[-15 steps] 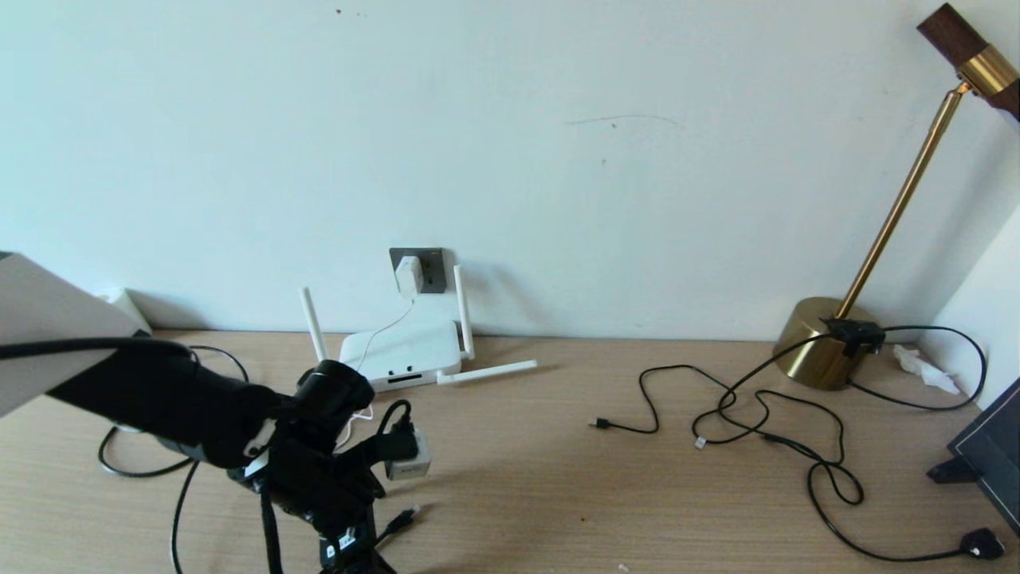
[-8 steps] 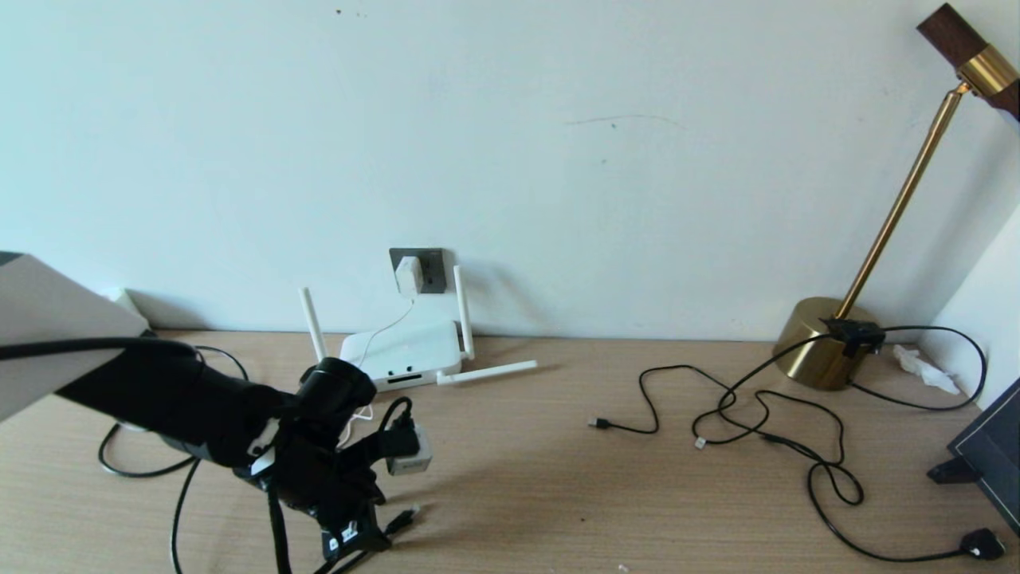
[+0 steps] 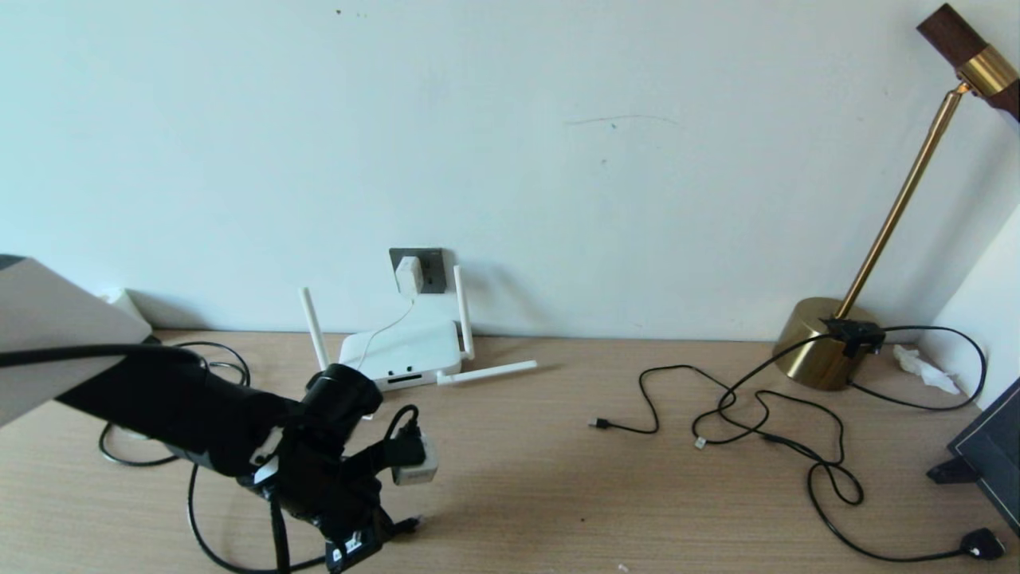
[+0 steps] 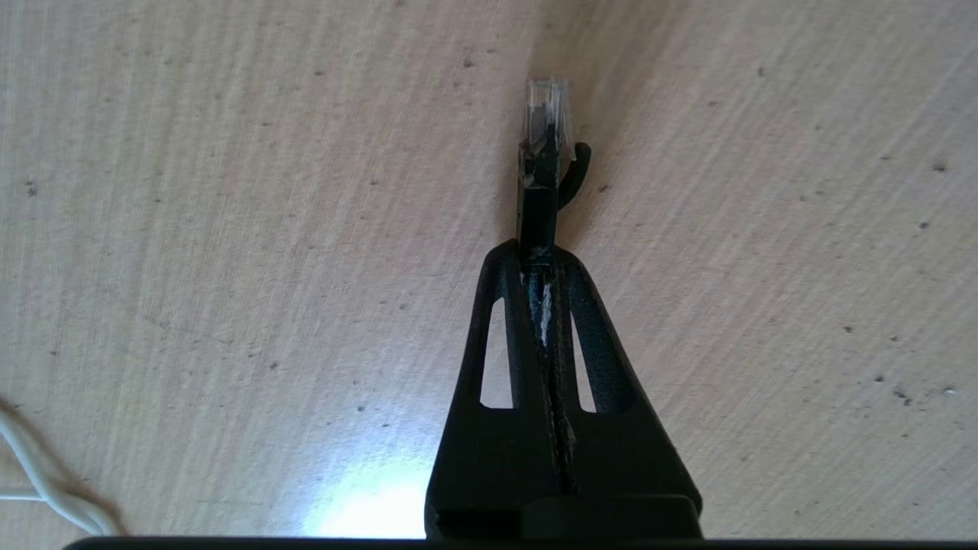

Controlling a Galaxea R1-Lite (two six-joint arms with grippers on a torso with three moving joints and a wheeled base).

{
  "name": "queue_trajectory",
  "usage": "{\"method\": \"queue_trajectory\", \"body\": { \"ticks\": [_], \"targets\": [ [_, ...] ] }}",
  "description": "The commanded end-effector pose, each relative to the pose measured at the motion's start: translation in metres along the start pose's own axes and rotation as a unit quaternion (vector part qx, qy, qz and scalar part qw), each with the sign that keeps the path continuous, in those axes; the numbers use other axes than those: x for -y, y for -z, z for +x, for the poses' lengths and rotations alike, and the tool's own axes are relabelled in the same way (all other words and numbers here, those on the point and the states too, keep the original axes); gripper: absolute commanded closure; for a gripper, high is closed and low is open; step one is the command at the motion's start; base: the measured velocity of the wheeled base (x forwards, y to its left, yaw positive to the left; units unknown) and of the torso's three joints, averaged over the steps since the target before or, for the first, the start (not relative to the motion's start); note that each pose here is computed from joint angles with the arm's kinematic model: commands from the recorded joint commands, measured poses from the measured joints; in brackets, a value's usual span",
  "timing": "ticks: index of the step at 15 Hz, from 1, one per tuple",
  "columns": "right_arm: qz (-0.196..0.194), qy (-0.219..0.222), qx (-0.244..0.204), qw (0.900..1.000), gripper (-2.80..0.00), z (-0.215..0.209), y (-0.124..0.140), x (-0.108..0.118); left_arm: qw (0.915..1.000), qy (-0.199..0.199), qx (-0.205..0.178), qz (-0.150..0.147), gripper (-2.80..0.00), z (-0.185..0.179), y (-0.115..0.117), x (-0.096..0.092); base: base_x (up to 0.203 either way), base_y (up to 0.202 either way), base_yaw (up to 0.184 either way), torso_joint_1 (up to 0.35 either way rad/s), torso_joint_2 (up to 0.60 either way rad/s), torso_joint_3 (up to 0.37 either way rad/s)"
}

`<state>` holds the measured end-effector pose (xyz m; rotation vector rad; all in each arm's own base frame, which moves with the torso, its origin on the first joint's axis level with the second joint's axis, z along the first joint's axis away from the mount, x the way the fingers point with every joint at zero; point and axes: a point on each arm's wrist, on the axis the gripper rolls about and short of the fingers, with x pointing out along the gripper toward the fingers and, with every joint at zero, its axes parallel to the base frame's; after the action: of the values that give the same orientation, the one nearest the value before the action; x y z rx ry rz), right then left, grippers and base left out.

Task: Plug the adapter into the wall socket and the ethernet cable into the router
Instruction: Pick up cable, then hand it to the other hand

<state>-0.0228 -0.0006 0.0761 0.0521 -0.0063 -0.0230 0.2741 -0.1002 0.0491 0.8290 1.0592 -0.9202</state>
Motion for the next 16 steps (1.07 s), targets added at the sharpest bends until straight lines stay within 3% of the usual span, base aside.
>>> {"method": "queue_trajectory", "body": {
  "ticks": [1,4,6,11,13,16],
  "targets": [
    [0.000,0.000,-0.001,1.000,0.00,0.000,0.000,0.000,0.9999,-0.004,0.008,0.007,0.00,-0.008,0.000,0.004,0.000,0.000,0.000,0.000,0.00,0.000],
    [0.000,0.000,-0.001,1.000,0.00,0.000,0.000,0.000,0.9978,-0.019,0.062,0.017,0.00,-0.038,-0.004,0.008,0.000,0.000,0.000,0.000,0.00,0.000],
    [0.000,0.000,-0.001,1.000,0.00,0.000,0.000,0.000,0.9918,-0.050,0.110,0.041,0.00,-0.067,-0.012,0.011,0.000,0.000,0.000,0.000,0.00,0.000],
    [0.000,0.000,-0.001,1.000,0.00,0.000,0.000,0.000,0.9549,-0.149,0.233,0.109,0.00,-0.145,-0.062,0.002,0.000,0.000,0.000,0.000,0.00,0.000],
    [-0.006,-0.002,-0.001,1.000,0.00,0.000,0.000,0.000,0.9403,-0.173,0.262,0.130,0.00,-0.165,-0.083,0.002,0.000,0.000,0.000,0.000,0.00,0.000],
    [-0.020,-0.004,-0.002,1.000,0.00,0.000,0.000,0.000,0.9380,-0.179,0.255,0.152,0.00,-0.192,-0.094,0.020,0.000,0.000,0.000,0.000,0.00,0.000]
  ]
}}
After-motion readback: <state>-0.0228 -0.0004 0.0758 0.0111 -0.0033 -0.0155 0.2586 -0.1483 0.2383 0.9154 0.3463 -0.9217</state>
